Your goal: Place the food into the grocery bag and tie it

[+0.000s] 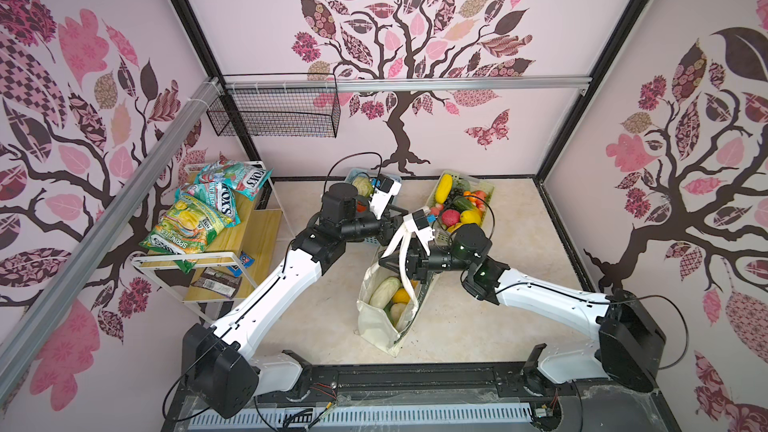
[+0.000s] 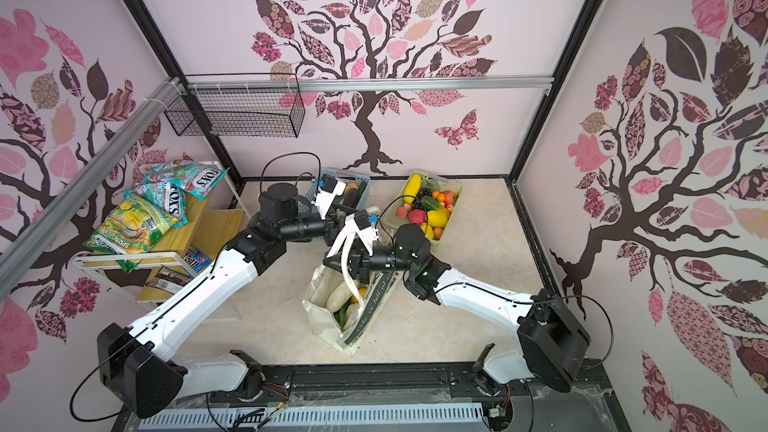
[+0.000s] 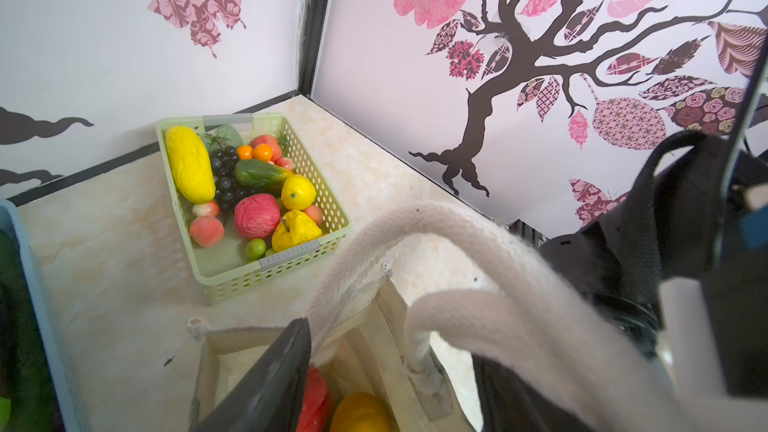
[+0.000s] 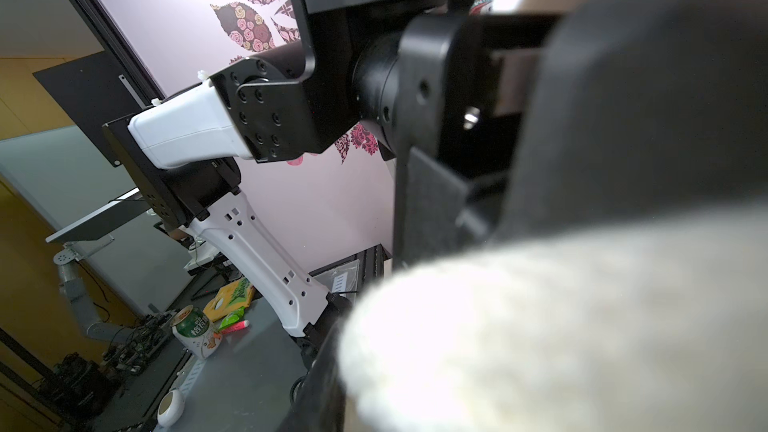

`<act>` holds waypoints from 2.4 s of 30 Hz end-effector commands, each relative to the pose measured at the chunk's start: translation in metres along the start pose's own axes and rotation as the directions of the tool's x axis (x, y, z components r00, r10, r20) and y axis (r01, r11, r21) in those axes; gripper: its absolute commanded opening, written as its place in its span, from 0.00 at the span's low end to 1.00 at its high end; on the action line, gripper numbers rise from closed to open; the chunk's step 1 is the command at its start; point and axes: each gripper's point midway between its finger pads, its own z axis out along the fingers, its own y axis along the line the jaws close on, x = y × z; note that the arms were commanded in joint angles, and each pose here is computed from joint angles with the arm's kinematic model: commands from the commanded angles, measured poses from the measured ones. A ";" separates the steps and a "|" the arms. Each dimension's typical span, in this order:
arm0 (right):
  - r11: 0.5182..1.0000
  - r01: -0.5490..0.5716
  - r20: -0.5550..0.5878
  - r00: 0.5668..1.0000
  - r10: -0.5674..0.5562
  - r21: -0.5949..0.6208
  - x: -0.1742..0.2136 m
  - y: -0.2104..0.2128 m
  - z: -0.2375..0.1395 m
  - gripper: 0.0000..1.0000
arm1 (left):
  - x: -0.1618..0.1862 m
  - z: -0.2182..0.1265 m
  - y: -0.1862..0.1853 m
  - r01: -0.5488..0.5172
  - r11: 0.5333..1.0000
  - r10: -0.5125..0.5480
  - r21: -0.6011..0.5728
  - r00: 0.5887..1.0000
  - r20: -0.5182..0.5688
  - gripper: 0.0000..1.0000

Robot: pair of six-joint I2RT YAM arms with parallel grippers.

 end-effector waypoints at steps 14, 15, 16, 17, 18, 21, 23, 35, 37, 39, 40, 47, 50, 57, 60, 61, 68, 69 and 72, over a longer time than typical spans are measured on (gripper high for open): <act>0.993 0.056 0.213 0.974 -0.077 0.105 -0.066 0.025 -0.030 0.26 | 0.026 0.008 0.003 0.065 0.998 -0.065 -0.004 0.998 0.008 0.45; 0.991 0.048 0.213 0.974 -0.074 0.123 -0.066 0.022 -0.031 0.26 | 0.025 0.005 0.003 0.070 0.998 -0.070 -0.004 0.997 0.025 0.43; 0.989 0.036 0.211 0.975 -0.066 0.145 -0.066 0.018 -0.032 0.26 | 0.025 0.002 0.004 0.073 0.997 -0.072 -0.012 0.997 0.039 0.40; 0.986 0.028 0.214 0.975 -0.064 0.166 -0.066 0.014 -0.034 0.26 | 0.026 -0.001 0.005 0.076 0.997 -0.075 -0.024 0.996 0.049 0.37; 0.983 0.023 0.218 0.974 -0.064 0.184 -0.066 0.012 -0.036 0.26 | 0.026 -0.003 0.006 0.080 0.996 -0.078 -0.036 0.995 0.057 0.35; 0.978 0.024 0.209 0.976 -0.068 0.206 -0.065 0.011 -0.039 0.26 | 0.029 -0.008 0.007 0.090 0.995 -0.086 -0.052 0.993 0.077 0.30; 0.977 0.023 0.199 0.978 -0.066 0.211 -0.065 0.010 -0.038 0.26 | 0.028 -0.011 0.006 0.094 0.994 -0.090 -0.050 0.992 0.093 0.27; 0.967 0.041 0.127 0.989 -0.075 0.250 -0.053 0.012 -0.046 0.36 | 0.028 -0.020 0.014 0.118 0.986 -0.108 -0.120 0.991 0.082 0.35; 0.942 0.059 0.097 0.991 -0.096 0.330 -0.050 0.005 -0.055 0.40 | 0.027 -0.023 0.031 0.165 0.964 -0.150 -0.210 0.985 0.083 0.35; 0.913 0.066 0.067 0.993 -0.101 0.402 -0.049 -0.003 -0.064 0.42 | 0.031 -0.026 0.047 0.216 0.933 -0.211 -0.288 0.976 0.051 0.33; 0.906 0.065 0.056 0.994 -0.097 0.419 -0.047 -0.005 -0.067 0.42 | 0.032 -0.028 0.051 0.236 0.920 -0.232 -0.314 0.971 0.050 0.32; 0.883 0.033 0.061 0.996 -0.069 0.468 -0.044 -0.013 -0.075 0.44 | 0.026 -0.038 0.040 0.263 0.921 -0.253 -0.288 0.965 0.073 0.26; 0.901 0.021 0.065 0.996 -0.055 0.434 -0.042 -0.011 -0.069 0.44 | 0.017 -0.048 0.031 0.258 0.923 -0.243 -0.285 0.966 0.086 0.23; 0.935 -0.020 0.075 0.997 -0.008 0.353 -0.033 -0.016 -0.050 0.43 | 0.019 -0.057 0.002 0.221 0.949 -0.220 -0.225 0.975 0.030 0.21; 0.939 -0.028 0.086 0.996 -0.001 0.342 -0.034 -0.019 -0.046 0.44 | 0.023 -0.060 -0.006 0.202 0.952 -0.206 -0.230 0.979 0.008 0.17; 0.940 -0.030 0.087 0.996 0.000 0.340 -0.035 -0.019 -0.045 0.43 | 0.024 -0.062 -0.009 0.196 0.954 -0.201 -0.228 0.980 0.003 0.16; 0.922 -0.052 0.087 0.996 0.021 0.383 -0.035 -0.036 -0.039 0.42 | 0.022 -0.077 -0.035 0.151 0.971 -0.153 -0.184 0.988 0.000 0.11; 0.919 -0.058 0.087 0.996 0.026 0.389 -0.034 -0.038 -0.039 0.42 | 0.022 -0.078 -0.039 0.144 0.974 -0.147 -0.174 0.989 -0.002 0.11; 0.913 -0.065 0.092 0.995 0.030 0.403 -0.035 -0.041 -0.038 0.42 | 0.026 -0.080 -0.055 0.132 0.985 -0.136 -0.110 0.990 -0.027 0.11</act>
